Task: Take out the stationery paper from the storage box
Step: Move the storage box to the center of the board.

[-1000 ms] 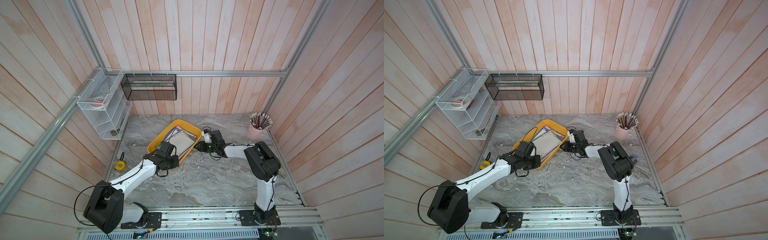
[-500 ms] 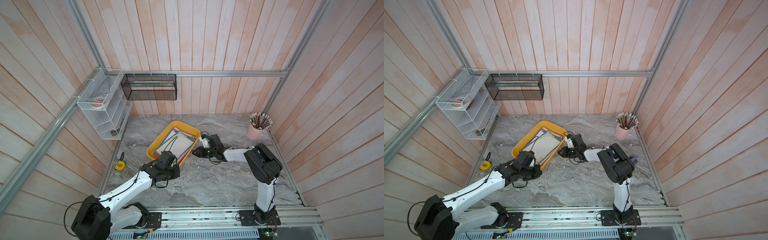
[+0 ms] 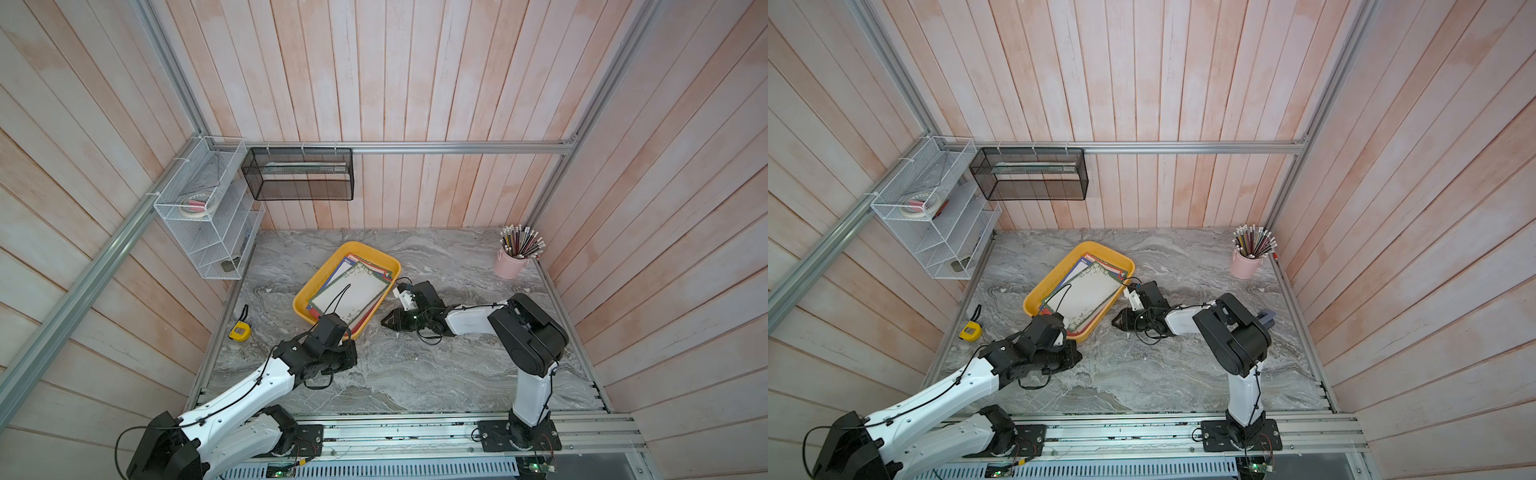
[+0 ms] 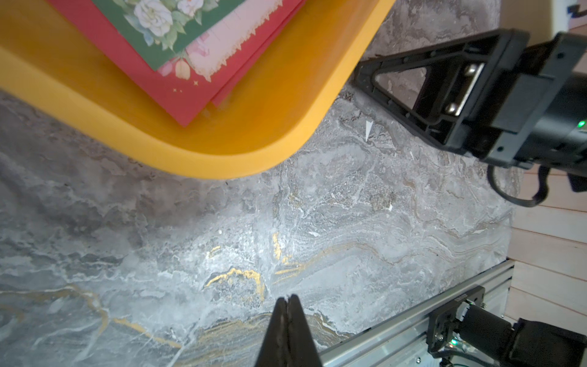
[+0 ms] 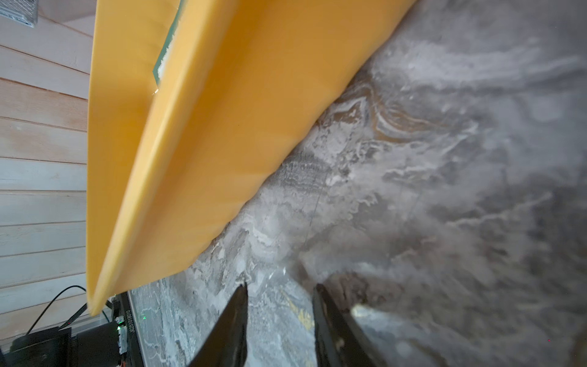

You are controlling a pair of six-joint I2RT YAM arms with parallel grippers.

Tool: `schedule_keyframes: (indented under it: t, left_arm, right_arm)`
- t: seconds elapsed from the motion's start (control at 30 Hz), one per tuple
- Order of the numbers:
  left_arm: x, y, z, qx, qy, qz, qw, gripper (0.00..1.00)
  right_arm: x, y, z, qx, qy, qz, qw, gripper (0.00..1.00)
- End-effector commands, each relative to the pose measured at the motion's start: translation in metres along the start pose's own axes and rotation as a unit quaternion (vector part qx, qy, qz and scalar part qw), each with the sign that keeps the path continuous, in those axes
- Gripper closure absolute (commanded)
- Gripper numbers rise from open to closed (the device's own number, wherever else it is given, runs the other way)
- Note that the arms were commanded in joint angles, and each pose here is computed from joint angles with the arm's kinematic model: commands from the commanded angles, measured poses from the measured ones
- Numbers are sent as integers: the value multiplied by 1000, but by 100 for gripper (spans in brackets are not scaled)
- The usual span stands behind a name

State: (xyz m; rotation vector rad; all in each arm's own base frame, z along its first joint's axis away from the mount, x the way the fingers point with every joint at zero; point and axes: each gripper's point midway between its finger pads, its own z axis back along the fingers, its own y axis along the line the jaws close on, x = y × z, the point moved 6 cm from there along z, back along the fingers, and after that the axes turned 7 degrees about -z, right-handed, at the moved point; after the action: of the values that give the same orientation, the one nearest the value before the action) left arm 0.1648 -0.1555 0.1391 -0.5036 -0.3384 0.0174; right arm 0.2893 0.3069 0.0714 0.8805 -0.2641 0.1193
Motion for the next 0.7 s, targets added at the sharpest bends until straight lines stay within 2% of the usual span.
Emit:
schedule_keyframes:
  t: [0.0, 0.33, 0.43, 0.57, 0.67]
  left_arm:
    - [-7, 2, 5, -8, 3, 15, 1000, 93]
    - [-11, 4, 6, -9, 2, 16, 1000, 93]
    - [-5, 2, 12, -8, -14, 7, 1000, 93]
    - [24, -8, 33, 18, -71, -36, 997, 93]
    - [53, -5, 39, 41, -91, -58, 993, 94]
  right_arm:
    - [1, 12, 7, 16, -6, 3, 1000, 63]
    - [2, 12, 8, 11, -9, 2, 1000, 63]
    - [4, 11, 8, 5, -15, 5, 1000, 63]
    - [10, 11, 11, -9, -36, 14, 999, 63]
    - [15, 11, 15, -17, -54, 18, 998, 63]
